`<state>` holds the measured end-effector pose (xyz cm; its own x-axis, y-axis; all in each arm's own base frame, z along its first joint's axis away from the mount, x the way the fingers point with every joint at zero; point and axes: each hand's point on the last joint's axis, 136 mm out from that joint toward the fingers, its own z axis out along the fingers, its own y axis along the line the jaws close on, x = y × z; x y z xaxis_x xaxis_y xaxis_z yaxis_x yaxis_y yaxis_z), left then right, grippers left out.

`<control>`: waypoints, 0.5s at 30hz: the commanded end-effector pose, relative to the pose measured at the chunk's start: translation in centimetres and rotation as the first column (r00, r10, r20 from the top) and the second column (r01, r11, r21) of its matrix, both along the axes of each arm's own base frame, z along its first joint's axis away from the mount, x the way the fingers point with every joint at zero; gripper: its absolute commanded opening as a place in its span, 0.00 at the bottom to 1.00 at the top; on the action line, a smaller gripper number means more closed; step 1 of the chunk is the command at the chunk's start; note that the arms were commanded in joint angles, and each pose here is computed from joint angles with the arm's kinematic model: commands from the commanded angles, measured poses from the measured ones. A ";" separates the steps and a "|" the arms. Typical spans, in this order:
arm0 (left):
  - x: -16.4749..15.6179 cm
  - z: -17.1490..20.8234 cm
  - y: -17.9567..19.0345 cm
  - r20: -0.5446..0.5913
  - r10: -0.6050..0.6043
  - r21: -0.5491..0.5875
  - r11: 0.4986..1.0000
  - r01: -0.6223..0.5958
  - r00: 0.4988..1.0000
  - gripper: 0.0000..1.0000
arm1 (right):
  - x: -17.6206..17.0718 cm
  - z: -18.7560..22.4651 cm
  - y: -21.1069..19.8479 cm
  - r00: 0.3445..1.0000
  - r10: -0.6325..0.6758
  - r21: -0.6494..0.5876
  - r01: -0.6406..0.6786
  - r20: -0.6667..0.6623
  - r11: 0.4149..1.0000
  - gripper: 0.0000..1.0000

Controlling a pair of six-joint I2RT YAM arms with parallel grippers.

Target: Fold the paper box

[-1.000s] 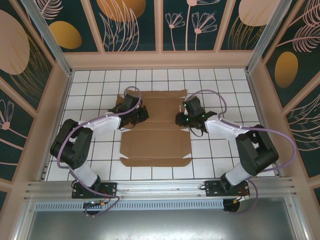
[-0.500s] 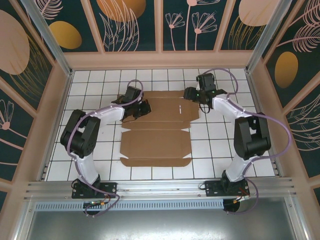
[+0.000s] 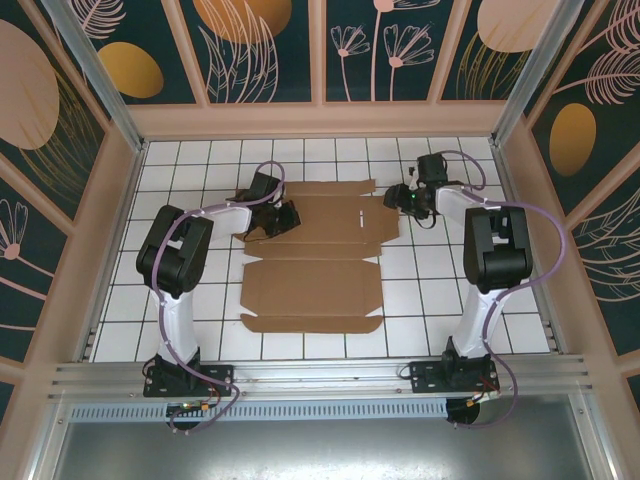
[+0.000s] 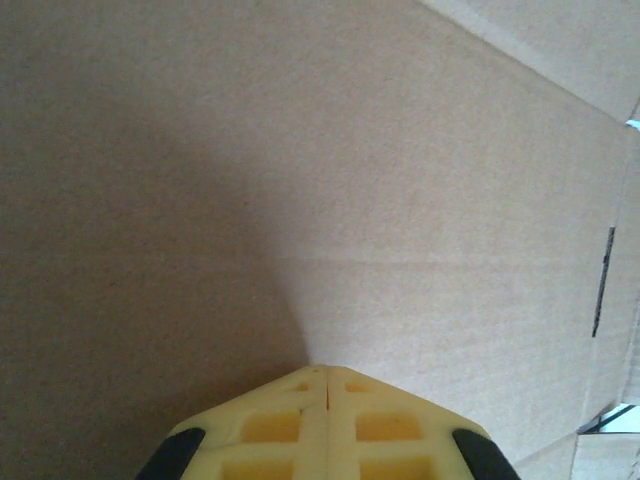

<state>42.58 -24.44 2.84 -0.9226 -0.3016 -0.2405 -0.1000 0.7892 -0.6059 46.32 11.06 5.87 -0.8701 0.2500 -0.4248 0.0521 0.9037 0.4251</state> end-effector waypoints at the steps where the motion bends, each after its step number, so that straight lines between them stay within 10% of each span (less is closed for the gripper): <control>1: 2.6 3.4 -0.8 0.085 0.012 -0.040 0.999 -0.009 0.996 0.00 | 3.1 4.0 2.2 0.992 0.053 0.020 -0.056 0.115 0.998 0.62; 15: 9.5 2.4 -3.6 0.092 0.030 -0.050 0.998 -0.026 0.995 0.00 | 8.0 1.3 5.8 0.997 0.082 0.076 -0.081 -0.004 0.994 0.62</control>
